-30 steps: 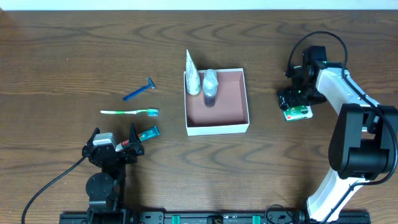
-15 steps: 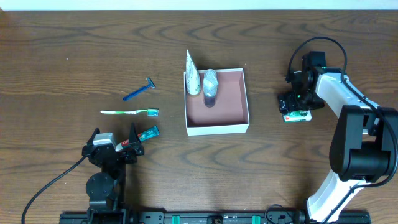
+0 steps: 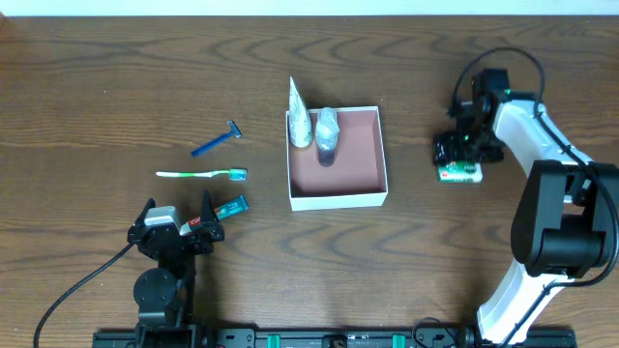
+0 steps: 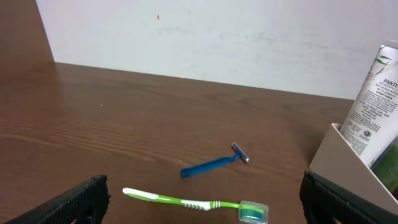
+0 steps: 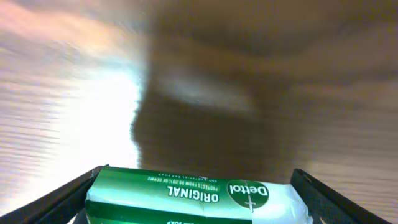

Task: Pack container
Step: 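Carry the soap into the box and release it beside the bottle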

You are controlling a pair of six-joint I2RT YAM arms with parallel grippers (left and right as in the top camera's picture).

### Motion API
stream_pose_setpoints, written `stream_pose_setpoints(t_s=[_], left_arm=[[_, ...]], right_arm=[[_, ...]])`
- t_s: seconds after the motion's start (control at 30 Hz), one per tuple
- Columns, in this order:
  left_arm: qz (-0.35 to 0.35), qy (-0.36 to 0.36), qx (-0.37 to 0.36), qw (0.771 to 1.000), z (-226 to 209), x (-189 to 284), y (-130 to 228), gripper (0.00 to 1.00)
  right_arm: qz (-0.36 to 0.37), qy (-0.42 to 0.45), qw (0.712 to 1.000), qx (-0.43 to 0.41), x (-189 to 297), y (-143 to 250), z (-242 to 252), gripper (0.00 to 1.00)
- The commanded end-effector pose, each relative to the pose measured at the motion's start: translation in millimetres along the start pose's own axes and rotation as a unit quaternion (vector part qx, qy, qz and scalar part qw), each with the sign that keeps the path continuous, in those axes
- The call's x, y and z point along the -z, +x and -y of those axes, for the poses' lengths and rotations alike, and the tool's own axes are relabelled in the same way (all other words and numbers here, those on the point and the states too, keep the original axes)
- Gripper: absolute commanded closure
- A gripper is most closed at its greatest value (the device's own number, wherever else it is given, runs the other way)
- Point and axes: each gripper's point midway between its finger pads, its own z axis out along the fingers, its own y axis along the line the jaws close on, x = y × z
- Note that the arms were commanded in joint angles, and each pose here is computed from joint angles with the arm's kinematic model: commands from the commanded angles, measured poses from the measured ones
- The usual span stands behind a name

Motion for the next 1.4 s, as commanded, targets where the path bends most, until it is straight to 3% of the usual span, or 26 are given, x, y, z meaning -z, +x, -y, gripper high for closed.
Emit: stream_pose_setpoints(t_s=[0.0,0.3,0.43,0.67,0.97,1.37], left_arm=[[-0.027,-0.009,-0.004,1.0,-4.4,-1.7,18.8,0.02],[-0.027,-0.009,-0.004,1.0,-4.4,-1.6,18.9,0.02],[-0.027,-0.009,-0.004,1.0,-4.4,-1.6,18.9,0.02],[-0.027,-0.009,-0.005,1.0,-4.4,-1.6,18.9,0.02],[-0.027,-0.009,-0.004,1.0,-4.4,-1.7,18.8,0.02],[-0.027,-0.009,-0.004,1.0,-4.4,-1.6,18.9,0.02]], right_arm=[[0.048,-0.048,0.998,-0.01,31.4,-33.1,-15.6,0.15],[0.139,-0.255,0.957,0.0,121.7,-88.0,-92.2,0.15],[0.152,-0.3,0.942,0.004,140.4,-97.6,-122.5,0.15],[0.152,-0.313,0.936,0.047,141.5,-97.5,-178.0,0.12],[0.161,-0.248,0.953,0.069,127.2,-97.8,-216.6,0.1],[0.136,-0.177,0.973,0.06,88.5,-95.3,-211.6,0.1]])
